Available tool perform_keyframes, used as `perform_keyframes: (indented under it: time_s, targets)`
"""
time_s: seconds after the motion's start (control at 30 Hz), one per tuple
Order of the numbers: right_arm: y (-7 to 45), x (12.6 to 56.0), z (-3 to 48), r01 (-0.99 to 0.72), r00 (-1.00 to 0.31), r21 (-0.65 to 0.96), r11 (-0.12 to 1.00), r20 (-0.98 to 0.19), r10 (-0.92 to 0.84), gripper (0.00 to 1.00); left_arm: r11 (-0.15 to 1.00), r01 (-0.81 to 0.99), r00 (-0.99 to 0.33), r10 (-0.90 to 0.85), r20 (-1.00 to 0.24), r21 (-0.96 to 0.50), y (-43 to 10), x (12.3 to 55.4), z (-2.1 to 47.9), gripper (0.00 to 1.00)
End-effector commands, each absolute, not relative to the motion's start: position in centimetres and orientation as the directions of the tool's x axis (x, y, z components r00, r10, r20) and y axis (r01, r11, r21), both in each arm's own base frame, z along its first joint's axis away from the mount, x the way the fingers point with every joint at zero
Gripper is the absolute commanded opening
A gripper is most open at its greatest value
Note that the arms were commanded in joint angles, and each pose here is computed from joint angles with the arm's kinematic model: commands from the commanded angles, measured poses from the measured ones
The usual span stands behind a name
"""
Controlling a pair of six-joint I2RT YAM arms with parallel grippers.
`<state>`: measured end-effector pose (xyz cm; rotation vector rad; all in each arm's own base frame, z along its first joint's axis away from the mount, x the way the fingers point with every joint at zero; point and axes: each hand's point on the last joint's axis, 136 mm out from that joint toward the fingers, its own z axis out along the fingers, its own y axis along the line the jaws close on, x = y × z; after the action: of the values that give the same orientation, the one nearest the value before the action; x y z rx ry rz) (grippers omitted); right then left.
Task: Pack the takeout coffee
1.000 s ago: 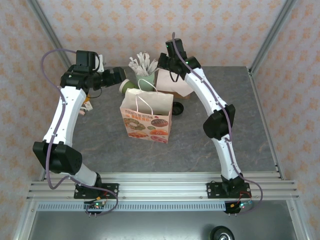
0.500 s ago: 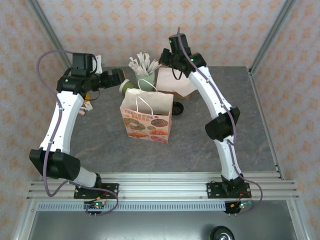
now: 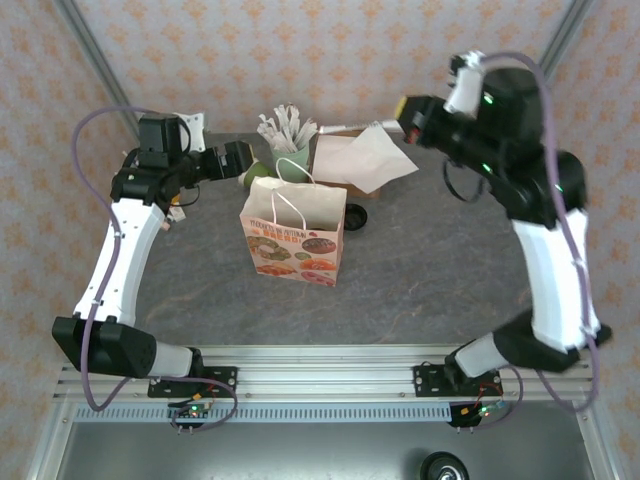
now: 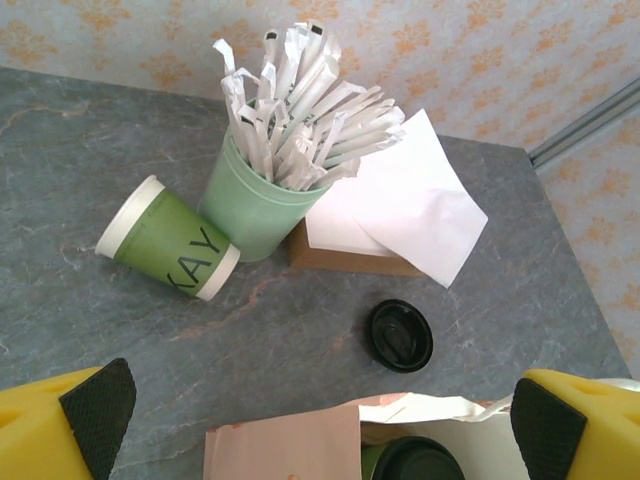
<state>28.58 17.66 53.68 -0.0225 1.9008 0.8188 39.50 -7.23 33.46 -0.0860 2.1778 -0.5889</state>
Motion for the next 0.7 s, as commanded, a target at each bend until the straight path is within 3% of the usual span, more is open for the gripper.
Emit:
perform_keyframes:
  time_s: [0.0,0.2,0.33,0.53,0.67]
  targets:
    - [16.5,24.5,50.8,-0.352,-0.562,0.548,0.759,-0.772,0.296,0.00,0.885,0.172,-0.561,-0.274,-0.781,-0.433,-7.0,39.1,35.4,1.00]
    - [18.8,22.7,45.3,-0.346,-0.708,0.596,0.725,-0.672,0.214,0.00,0.877,0.147,-0.569,-0.303,-0.764,-0.457,-6.9,38.4,35.0,1.00]
    - [22.2,25.6,45.4,-0.416,-0.690,0.635,0.650,-0.687,0.229,0.00,0.870,0.138,-0.575,-0.320,-0.753,-0.474,-6.9,37.3,34.7,1.00]
    - [26.1,28.7,42.5,-0.426,-0.735,0.591,0.685,-0.668,0.118,0.00,0.863,0.125,-0.581,-0.335,-0.741,-0.489,-6.9,35.4,33.7,1.00]
    - [30.0,31.4,40.8,-0.436,-0.759,0.645,0.627,-0.638,0.128,0.00,0.851,0.130,-0.591,-0.346,-0.729,-0.509,-7.2,35.0,33.2,1.00]
